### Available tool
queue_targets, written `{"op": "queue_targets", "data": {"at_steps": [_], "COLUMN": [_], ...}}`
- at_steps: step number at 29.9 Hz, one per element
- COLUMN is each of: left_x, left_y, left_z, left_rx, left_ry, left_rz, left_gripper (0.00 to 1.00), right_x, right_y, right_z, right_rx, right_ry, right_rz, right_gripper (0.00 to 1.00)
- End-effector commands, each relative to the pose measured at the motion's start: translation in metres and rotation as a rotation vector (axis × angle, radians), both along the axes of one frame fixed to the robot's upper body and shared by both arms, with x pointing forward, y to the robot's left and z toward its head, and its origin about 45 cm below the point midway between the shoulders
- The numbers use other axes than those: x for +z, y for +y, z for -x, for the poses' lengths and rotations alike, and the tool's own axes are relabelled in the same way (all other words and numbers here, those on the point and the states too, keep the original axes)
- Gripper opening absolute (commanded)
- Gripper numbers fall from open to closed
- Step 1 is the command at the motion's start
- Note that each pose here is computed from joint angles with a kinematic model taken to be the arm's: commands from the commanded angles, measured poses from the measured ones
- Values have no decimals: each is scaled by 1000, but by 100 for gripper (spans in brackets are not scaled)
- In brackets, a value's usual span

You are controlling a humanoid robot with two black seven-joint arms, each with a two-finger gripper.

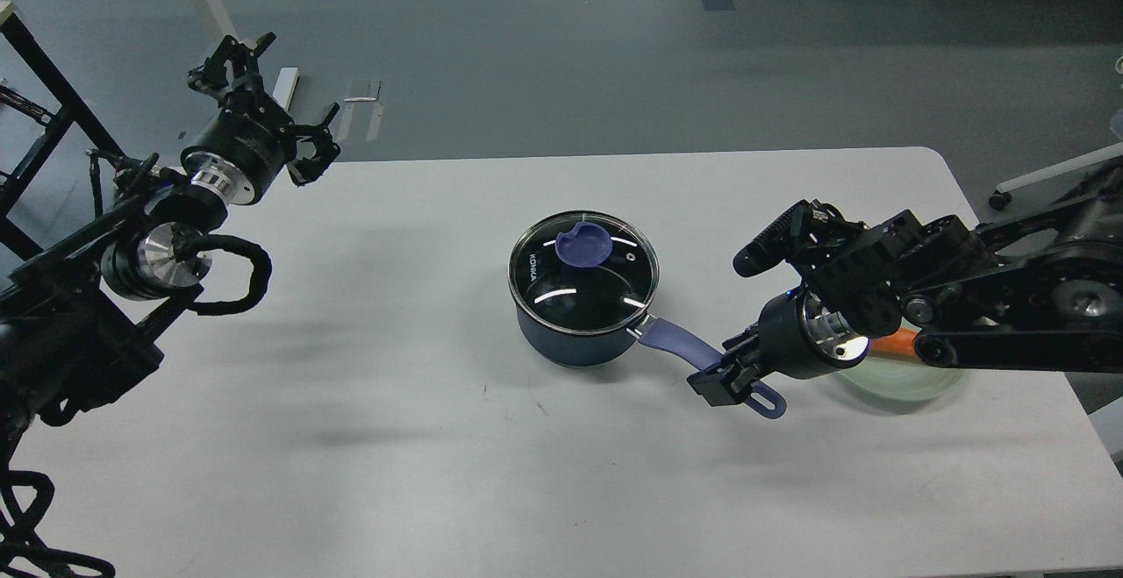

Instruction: Open pot lid

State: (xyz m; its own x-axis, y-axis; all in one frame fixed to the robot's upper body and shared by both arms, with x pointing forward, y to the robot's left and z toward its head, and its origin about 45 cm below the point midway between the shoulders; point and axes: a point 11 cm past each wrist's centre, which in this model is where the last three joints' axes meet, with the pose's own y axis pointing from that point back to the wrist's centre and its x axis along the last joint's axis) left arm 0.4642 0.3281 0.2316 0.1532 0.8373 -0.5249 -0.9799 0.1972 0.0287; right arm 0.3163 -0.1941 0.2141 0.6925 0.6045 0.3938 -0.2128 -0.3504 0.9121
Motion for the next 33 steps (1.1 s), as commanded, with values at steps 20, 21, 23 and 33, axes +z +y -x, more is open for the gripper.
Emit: {"op": "queue_targets", "data": {"at_steps": [20, 21, 23, 33], "left_x": [38, 38, 57, 69], "left_y": [-79, -79, -116, -219], "left_z": [2, 2, 8, 41], "left_rx": [-316, -316, -445, -676], "left_ry": [-173, -174, -305, -727], "left_rz": [-346, -347, -568, -1151], "left_gripper": [99, 99, 99, 96], "right_x": [5, 5, 9, 9], "right_y": [0, 0, 1, -1], "right_z": [-3, -3, -6, -6], "right_rx": [-15, -15, -12, -14], "right_ry": [-10, -10, -21, -21], "right_rz": [17, 17, 18, 18], "right_gripper": [26, 26, 26, 26]}}
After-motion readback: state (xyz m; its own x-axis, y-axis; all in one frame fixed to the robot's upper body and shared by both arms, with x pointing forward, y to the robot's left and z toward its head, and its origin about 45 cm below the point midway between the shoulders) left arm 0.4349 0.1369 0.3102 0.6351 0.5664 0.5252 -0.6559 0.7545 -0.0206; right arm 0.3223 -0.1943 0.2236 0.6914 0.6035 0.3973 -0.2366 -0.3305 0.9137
